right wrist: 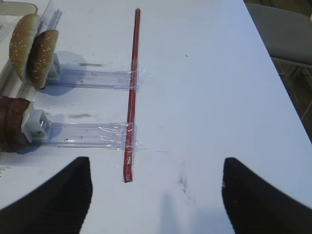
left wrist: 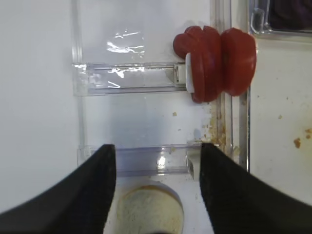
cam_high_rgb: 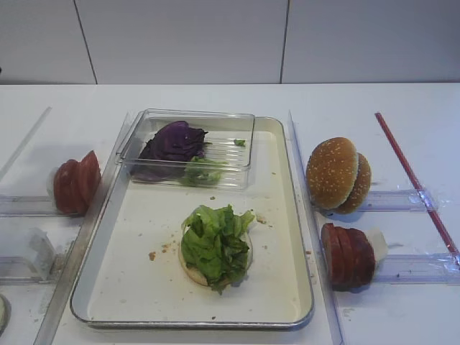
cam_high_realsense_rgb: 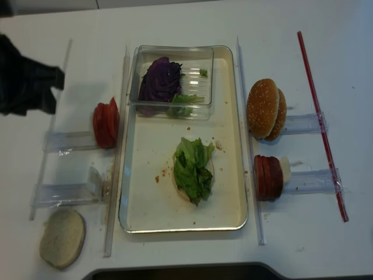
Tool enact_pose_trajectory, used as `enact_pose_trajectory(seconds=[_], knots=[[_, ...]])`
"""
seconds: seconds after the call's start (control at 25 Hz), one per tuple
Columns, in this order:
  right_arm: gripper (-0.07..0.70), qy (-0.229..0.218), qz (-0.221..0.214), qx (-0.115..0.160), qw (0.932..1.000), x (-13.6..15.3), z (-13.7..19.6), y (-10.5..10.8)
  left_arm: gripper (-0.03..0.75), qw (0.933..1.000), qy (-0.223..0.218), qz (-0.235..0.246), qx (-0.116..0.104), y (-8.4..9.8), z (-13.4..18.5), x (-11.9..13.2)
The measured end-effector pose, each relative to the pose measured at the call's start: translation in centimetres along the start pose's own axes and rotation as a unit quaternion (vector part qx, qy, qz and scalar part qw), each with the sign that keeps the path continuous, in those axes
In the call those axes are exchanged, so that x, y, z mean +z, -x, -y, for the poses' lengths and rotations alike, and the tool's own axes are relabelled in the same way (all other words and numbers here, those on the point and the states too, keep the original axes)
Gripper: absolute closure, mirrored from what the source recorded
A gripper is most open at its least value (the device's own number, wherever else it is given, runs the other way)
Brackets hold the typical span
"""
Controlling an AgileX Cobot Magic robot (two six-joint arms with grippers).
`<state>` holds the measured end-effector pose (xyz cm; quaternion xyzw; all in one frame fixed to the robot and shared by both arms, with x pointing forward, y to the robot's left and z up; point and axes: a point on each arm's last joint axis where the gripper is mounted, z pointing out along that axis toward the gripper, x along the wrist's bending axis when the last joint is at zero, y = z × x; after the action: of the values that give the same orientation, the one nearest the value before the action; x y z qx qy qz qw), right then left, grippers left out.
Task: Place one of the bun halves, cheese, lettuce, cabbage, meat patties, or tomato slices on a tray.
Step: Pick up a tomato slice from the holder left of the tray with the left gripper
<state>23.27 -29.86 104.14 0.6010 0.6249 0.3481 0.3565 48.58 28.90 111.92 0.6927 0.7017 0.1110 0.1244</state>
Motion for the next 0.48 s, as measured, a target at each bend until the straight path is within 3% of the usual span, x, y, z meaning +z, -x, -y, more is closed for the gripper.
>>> enact_pose_trajectory(seconds=[0.24,0.48], knots=[[0.067,-0.001,0.000,0.000,1.0000,0.0,0.0,0.0,0.358,0.9997,-0.021,0.011,-0.002,0.4,-1.3,1.6],[0.067,-0.001,0.000,0.000,1.0000,0.0,0.0,0.0,0.358,0.9977,-0.037,0.035,0.045,3.2,-2.6,2.8]])
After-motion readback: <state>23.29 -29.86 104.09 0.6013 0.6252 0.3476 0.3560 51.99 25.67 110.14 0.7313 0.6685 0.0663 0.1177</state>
